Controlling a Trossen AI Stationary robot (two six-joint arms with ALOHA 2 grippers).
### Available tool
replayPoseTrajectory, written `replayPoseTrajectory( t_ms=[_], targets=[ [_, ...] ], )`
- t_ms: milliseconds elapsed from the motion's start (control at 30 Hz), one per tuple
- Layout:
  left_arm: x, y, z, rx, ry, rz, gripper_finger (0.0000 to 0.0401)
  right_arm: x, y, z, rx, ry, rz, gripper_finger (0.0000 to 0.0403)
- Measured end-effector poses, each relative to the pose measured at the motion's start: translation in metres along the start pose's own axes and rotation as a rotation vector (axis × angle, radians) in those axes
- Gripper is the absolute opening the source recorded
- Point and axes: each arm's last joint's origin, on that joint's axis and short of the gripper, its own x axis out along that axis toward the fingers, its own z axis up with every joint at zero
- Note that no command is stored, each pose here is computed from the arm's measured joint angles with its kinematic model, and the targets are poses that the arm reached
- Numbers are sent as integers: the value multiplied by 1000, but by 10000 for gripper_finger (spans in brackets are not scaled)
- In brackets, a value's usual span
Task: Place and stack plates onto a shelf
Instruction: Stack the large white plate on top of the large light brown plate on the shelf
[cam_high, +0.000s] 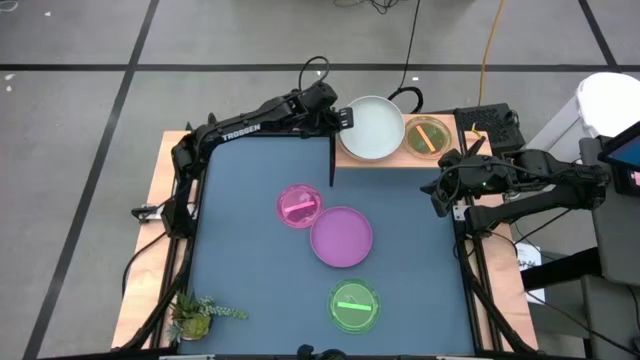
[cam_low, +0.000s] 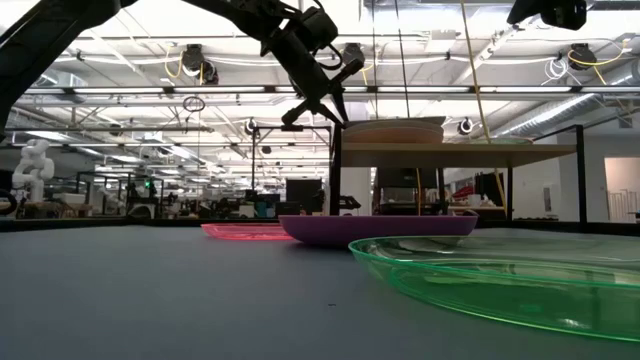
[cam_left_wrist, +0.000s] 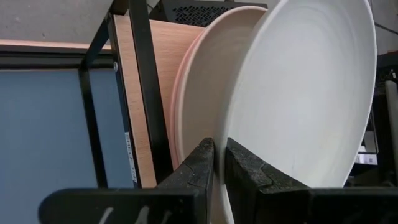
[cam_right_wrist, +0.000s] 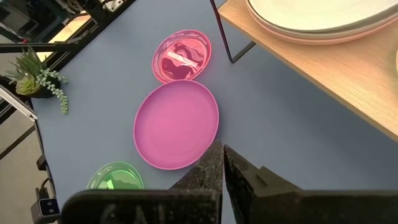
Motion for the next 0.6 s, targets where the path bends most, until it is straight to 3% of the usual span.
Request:
replayPoseTrajectory(
  t_ms=[133, 600],
  targets=[
    [0, 0, 0, 0, 0, 0, 48, 0, 0, 0, -5, 0, 0, 0],
    [-2, -1, 1, 9, -28, 5, 173, 0, 0, 0, -12, 0, 0, 0]
  ],
)
